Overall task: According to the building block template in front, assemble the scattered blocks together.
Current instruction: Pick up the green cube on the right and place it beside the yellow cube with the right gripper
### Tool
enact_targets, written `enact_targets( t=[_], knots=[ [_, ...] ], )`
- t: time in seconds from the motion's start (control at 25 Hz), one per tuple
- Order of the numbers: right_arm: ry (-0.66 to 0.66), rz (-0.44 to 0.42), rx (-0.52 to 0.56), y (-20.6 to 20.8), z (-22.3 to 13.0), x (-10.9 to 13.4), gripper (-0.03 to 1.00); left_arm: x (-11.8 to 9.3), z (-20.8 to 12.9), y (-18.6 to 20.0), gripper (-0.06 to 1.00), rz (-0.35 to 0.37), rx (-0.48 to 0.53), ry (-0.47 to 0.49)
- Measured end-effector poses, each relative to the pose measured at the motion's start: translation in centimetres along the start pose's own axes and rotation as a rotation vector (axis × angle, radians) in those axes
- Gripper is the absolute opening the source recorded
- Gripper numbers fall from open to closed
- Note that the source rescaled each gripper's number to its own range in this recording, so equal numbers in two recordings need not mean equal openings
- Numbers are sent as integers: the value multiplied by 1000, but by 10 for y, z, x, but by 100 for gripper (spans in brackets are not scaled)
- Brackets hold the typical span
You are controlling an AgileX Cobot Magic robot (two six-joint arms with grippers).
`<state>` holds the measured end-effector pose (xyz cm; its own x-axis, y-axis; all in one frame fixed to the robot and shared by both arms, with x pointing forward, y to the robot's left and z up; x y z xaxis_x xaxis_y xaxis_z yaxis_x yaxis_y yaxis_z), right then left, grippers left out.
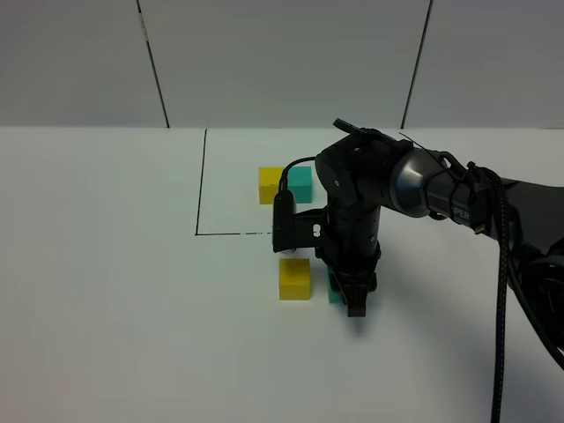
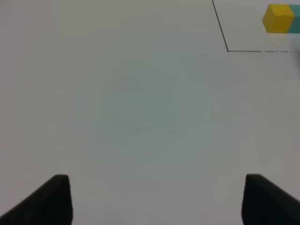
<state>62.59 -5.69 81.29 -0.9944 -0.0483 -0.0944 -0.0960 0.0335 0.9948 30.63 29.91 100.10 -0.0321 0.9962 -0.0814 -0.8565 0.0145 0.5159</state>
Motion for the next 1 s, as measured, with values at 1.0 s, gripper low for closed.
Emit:
enact_targets(
  t=[1.0],
  knots=[
    [7, -16, -10, -11, 5, -4, 0, 0, 0, 0, 63, 0, 0, -1]
  ],
)
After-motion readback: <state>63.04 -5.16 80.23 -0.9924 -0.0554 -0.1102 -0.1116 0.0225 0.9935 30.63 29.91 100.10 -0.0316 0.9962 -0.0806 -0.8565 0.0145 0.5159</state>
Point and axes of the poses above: a point on each arm's last joint axis where the gripper is mounted, y pointing back along that axis away from the gripper, x along the wrist's bending axis when the last joint is at zero, z = x × y, the point moved 9 cm from there along -y, pointing out along that axis toward the gripper, and after that the axes turned 3 degrees about y, right-handed, at the moved point
